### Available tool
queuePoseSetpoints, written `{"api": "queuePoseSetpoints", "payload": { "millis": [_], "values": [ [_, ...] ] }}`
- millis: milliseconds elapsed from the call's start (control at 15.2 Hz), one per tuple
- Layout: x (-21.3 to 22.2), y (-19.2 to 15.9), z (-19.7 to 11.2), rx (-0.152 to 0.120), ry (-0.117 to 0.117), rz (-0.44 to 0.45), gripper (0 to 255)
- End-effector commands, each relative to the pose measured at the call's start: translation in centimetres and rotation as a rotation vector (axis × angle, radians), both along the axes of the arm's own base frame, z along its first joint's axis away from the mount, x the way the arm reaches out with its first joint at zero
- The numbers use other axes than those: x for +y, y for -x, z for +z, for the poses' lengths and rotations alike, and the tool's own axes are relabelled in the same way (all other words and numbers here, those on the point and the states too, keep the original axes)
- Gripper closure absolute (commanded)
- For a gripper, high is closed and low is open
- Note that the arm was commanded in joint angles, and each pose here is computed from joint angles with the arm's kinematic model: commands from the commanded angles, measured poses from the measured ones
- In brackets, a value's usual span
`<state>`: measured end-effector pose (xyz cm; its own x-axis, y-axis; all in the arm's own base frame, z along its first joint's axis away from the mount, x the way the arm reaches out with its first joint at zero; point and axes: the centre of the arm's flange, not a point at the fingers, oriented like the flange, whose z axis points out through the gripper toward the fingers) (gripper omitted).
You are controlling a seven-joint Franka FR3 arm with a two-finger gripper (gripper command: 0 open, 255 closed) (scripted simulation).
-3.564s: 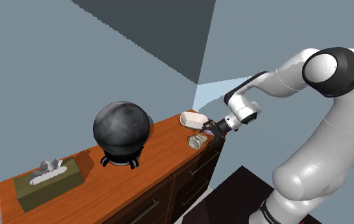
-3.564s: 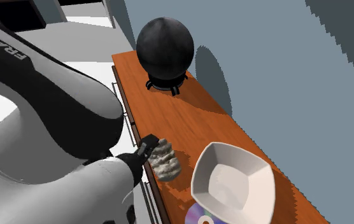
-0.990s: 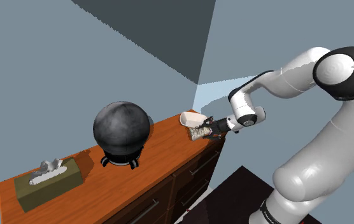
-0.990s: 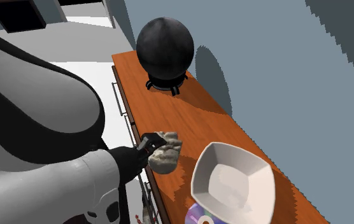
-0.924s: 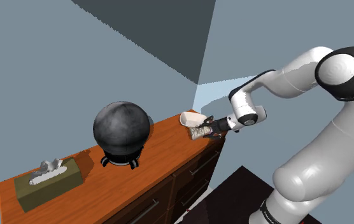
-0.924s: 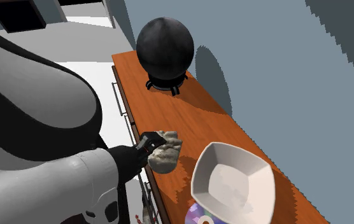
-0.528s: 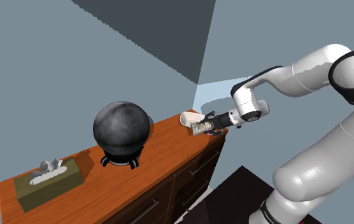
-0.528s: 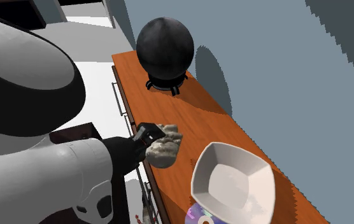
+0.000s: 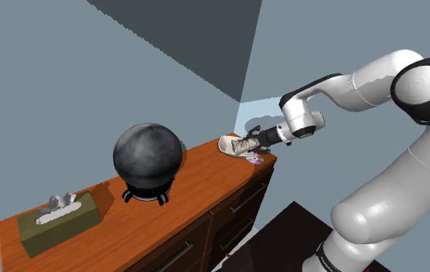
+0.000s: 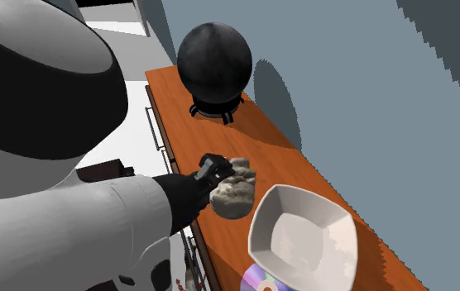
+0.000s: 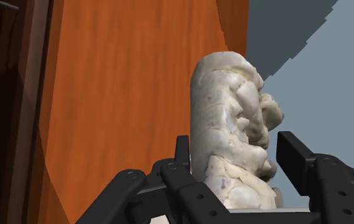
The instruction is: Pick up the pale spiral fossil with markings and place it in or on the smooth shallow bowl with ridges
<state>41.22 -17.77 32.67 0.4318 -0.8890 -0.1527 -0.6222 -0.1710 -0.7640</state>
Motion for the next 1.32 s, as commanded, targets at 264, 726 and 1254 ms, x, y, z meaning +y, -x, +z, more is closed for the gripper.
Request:
{"api": "queuePoseSetpoints", "payload": {
  "millis": [264, 726, 1254],
  "values": [
    [-4.9, -6.1, 0.0, 0.000, 0.000, 0.000, 255],
    [-10.5, -13.3, 0.3, 0.000, 0.000, 0.000, 255],
    [-10.5, -13.3, -3.9, 0.000, 0.000, 0.000, 255]
  ]
}}
